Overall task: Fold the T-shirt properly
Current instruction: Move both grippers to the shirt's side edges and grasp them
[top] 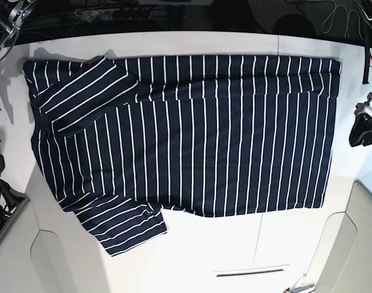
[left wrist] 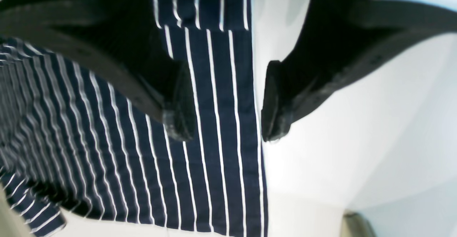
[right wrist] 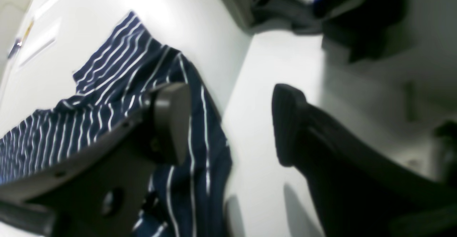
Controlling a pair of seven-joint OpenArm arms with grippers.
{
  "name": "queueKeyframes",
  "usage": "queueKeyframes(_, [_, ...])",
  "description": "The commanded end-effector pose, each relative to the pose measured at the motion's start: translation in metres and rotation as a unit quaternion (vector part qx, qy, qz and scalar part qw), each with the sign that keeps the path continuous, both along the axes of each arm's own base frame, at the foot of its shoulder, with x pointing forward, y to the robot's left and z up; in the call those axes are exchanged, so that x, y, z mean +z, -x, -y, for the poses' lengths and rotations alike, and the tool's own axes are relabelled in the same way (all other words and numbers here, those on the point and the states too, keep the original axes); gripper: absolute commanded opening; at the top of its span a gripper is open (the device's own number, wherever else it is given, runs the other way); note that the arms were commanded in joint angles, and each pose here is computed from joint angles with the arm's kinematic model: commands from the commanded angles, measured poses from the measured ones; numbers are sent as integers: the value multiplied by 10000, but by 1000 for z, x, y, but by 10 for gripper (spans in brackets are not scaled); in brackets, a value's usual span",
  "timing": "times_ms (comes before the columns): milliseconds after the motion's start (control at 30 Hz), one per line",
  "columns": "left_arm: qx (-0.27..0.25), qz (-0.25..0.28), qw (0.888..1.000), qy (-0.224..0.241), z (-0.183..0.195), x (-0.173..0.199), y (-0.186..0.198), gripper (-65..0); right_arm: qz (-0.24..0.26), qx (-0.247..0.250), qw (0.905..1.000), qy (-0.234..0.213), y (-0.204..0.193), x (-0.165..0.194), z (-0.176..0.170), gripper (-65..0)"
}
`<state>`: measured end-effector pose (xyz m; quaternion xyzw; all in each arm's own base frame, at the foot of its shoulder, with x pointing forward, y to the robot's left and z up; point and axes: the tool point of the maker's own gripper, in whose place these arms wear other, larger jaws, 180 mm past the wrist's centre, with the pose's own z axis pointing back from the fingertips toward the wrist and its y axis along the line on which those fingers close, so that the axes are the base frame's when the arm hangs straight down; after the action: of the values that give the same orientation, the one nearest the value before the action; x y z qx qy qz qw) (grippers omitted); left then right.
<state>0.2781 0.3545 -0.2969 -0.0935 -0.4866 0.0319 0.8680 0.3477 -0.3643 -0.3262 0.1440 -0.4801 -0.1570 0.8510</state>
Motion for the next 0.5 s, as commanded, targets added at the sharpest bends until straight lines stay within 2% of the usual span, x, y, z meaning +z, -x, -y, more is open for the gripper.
queueKeyframes(0, [1, 285, 9996, -92, -2, 18, -14, -316, 345, -16, 9994, 65, -17, 21, 5, -291])
queueKeyframes(133, [72, 345, 9992, -198, 1, 16, -43, -316, 457, -28, 9989, 68, -48, 13, -4, -290])
queueKeyframes(300, [133, 334, 9992, 166, 1, 4, -75, -316, 301, -39, 9995, -128, -67, 0, -10, -289])
queueKeyframes(467, [384, 260, 9985, 290, -13, -12, -111, -314, 211, -176, 9992, -279, -74, -13, -8, -289])
